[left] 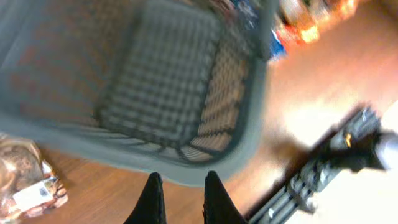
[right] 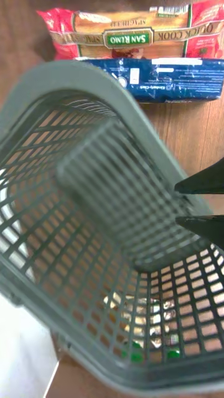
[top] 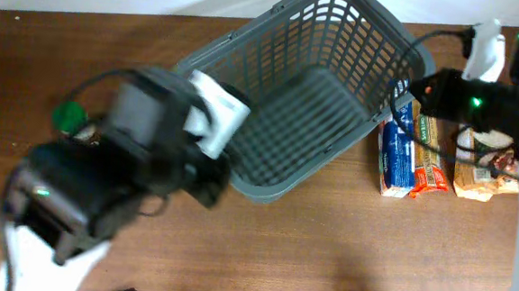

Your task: Pack container

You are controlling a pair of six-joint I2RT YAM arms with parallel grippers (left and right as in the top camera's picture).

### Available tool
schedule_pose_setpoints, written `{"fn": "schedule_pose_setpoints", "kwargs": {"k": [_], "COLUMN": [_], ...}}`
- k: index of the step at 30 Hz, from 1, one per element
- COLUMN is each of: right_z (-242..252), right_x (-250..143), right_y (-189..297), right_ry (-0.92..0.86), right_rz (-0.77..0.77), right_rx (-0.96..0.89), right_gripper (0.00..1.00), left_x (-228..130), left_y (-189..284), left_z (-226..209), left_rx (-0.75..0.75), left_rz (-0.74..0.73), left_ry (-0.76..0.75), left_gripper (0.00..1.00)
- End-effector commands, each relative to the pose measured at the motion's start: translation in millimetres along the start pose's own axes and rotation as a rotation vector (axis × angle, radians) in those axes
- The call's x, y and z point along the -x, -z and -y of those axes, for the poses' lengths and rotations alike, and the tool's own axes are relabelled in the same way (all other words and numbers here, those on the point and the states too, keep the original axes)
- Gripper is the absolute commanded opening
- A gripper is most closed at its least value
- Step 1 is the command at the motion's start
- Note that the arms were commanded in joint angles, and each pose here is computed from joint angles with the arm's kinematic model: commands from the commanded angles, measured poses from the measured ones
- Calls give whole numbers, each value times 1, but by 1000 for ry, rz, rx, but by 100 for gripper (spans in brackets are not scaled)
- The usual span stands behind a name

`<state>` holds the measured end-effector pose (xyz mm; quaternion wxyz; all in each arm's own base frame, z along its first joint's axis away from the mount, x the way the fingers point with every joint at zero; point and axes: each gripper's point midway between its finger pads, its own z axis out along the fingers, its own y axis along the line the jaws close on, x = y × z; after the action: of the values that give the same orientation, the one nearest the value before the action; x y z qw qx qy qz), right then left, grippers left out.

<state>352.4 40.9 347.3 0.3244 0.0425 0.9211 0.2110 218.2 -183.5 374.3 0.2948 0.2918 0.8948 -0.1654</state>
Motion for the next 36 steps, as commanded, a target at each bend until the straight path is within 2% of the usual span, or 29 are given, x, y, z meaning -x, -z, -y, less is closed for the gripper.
{"fn": "schedule_pose_setpoints", "kwargs": {"k": [1, 7, 11, 21, 29, 36], "right_z": [5, 15, 20, 18, 10, 14], "right_x": [5, 11, 14, 10, 2, -2], "right_y": [-13, -38, -49, -75, -96, -95], "right_ry": [-24, -37, -41, -33, -12, -18], "right_rz": [-18, -46, -55, -104, -153, -166], "right_rx": [10, 5, 4, 11, 20, -3], "right_gripper": [4, 4, 4, 4, 4, 4], "left_x": [-10, -39, -49, -51, -56, -63], "left_y": [-20, -64, -82, -101, -120, -142], "left_z": [19, 59, 74, 86, 87, 56], "left_rx": [69, -5, -27, -46, -66, 39], "left_rz": [-85, -305, -382, -414, -431, -464], "left_ry": [-192, -308, -350, -373, -456, -442], "left_gripper": [2, 2, 2, 2, 2, 2]}}
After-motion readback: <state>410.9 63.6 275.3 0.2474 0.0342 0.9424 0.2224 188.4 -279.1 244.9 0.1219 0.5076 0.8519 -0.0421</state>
